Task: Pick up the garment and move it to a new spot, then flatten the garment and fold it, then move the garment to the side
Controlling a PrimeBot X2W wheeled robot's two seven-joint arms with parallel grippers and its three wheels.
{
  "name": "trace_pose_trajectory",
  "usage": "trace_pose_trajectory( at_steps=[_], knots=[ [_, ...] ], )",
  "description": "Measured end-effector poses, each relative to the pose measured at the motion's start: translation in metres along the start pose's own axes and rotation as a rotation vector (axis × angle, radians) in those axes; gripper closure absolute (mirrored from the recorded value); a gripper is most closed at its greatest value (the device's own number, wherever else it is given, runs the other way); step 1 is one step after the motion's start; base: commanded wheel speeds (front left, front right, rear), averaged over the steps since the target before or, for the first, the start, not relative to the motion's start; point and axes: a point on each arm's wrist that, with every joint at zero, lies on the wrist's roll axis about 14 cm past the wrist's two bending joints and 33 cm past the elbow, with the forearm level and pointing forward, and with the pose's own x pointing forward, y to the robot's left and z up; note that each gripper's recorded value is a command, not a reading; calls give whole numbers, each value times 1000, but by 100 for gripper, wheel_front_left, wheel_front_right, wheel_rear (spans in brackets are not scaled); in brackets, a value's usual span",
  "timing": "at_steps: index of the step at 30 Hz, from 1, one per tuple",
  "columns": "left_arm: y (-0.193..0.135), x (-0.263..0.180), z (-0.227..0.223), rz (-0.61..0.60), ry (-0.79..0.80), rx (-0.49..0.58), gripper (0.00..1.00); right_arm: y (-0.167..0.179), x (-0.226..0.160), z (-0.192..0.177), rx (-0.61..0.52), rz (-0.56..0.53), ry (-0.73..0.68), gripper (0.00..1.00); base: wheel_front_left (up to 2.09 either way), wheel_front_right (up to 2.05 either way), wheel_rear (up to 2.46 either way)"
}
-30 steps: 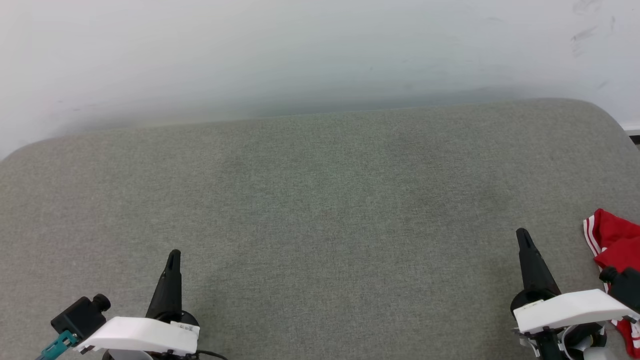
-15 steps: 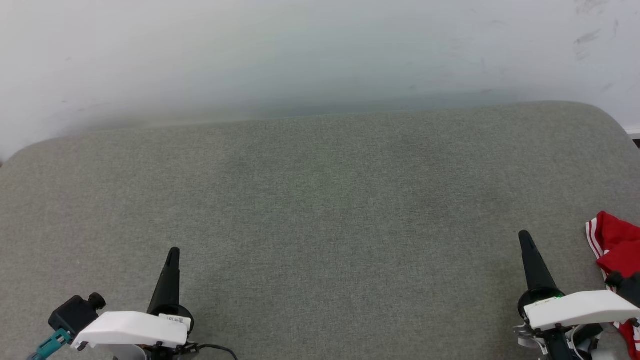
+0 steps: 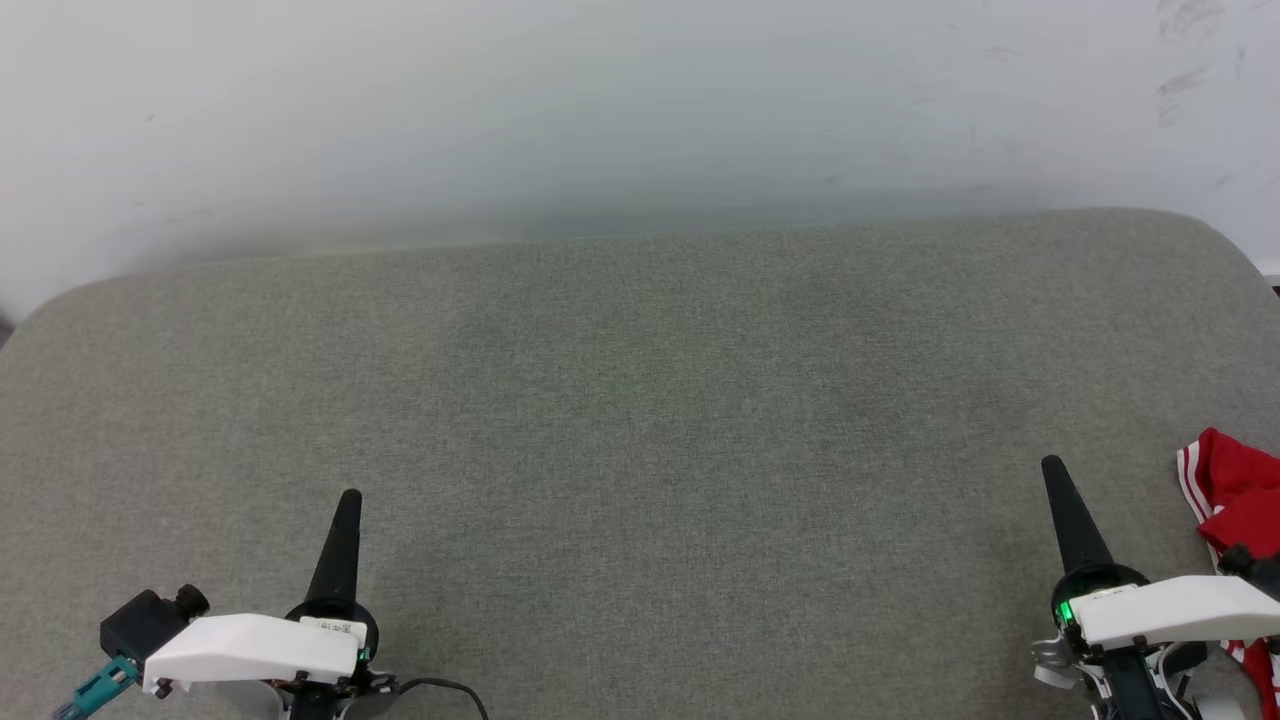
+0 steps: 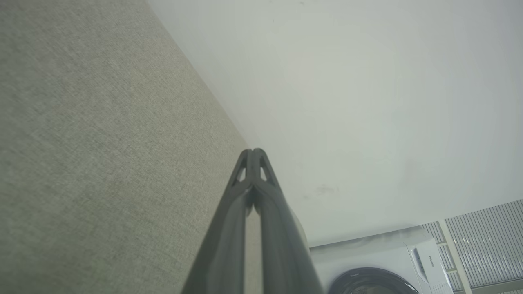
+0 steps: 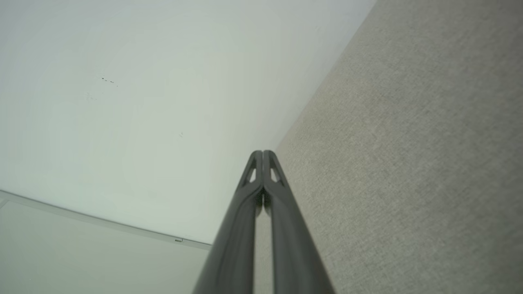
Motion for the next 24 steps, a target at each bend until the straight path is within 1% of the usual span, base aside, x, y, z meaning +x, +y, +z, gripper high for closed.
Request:
trace_pose_trajectory(
  at_steps=[23, 24],
  knots=[
    [1, 2, 6, 6, -1, -204, 100, 0, 2, -2, 213, -2, 18, 100, 0, 0, 0],
    [2, 2, 7, 7, -3, -226, 100, 0, 2, -2, 239, -1, 18, 100, 0, 0, 0]
  ],
)
